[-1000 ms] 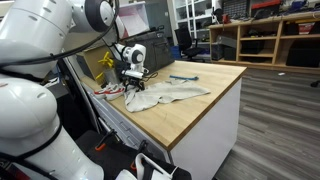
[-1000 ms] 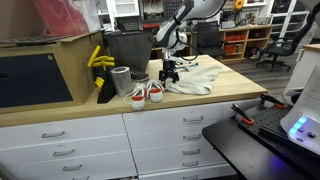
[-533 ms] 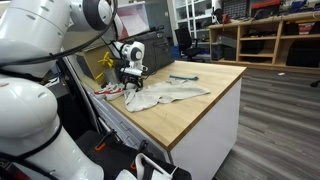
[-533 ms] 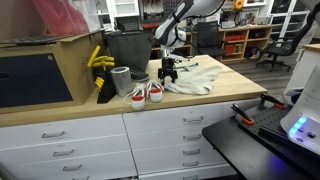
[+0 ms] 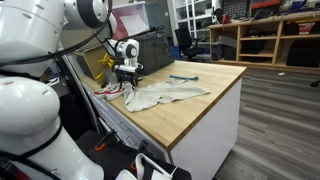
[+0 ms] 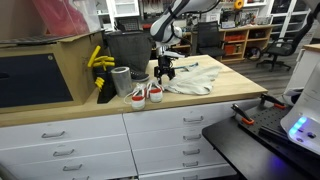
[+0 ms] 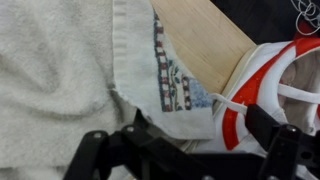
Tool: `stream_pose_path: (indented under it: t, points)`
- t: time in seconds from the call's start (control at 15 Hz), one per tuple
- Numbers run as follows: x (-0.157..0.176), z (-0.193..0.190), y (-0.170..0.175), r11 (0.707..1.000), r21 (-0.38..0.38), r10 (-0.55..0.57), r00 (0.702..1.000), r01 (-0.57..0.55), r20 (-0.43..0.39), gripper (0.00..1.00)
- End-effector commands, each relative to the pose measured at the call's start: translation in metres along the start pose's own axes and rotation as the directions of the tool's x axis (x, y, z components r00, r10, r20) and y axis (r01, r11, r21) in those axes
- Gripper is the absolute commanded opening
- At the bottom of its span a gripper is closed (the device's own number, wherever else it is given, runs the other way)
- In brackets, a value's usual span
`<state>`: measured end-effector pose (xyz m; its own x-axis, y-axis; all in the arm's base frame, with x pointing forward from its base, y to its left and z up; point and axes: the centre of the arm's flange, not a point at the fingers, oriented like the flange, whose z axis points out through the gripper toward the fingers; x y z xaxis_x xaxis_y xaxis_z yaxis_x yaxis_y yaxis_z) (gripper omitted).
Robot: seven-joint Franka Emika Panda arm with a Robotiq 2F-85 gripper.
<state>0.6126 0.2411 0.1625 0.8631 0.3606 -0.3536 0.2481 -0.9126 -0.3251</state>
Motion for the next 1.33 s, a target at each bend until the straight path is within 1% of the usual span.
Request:
stream_pose_path:
  t: [0.0, 0.07, 0.13, 0.2, 0.33, 0.4, 0.47, 0.53, 0.6, 0.67, 0.8, 0.87, 0.93, 1.0, 1.27]
  points:
    - [0.001, 0.002, -0.005, 0.999, -0.036, 0.02, 0.998, -0.018, 0.052, 1.0]
    - [0.0, 0.006, -0.006, 0.999, -0.045, 0.022, 0.998, -0.019, 0.066, 1.0]
    - [0.0, 0.008, -0.006, 0.998, -0.054, 0.025, 0.997, -0.021, 0.076, 0.93]
    - [-0.001, 0.01, -0.006, 0.997, -0.065, 0.033, 0.997, -0.028, 0.075, 0.73]
    - [0.0, 0.011, -0.006, 0.995, -0.089, 0.054, 0.996, -0.047, 0.068, 0.68]
    - [0.0, 0.012, -0.006, 0.993, -0.099, 0.067, 0.996, -0.06, 0.062, 0.62]
    - [0.001, 0.012, -0.006, 0.992, -0.109, 0.077, 0.995, -0.07, 0.058, 0.54]
    - [0.001, 0.013, -0.005, 0.99, -0.121, 0.085, 0.995, -0.078, 0.055, 0.45]
    - [0.001, 0.013, -0.006, 0.988, -0.128, 0.093, 0.994, -0.085, 0.053, 0.38]
    - [0.001, 0.014, -0.005, 0.987, -0.135, 0.099, 0.994, -0.091, 0.052, 0.3]
    - [0.002, 0.014, -0.005, 0.984, -0.148, 0.106, 0.993, -0.098, 0.05, 0.16]
    - [0.002, 0.014, -0.005, 0.982, -0.155, 0.113, 0.992, -0.104, 0.049, 0.08]
    - [0.002, 0.014, -0.004, 0.981, -0.163, 0.114, 0.992, -0.105, 0.049, 0.02]
    - [0.002, 0.014, -0.004, 0.98, -0.169, 0.117, 0.992, -0.107, 0.047, 0.0]
    - [0.001, 0.014, -0.005, 0.976, -0.192, 0.111, 0.993, -0.1, 0.048, 0.01]
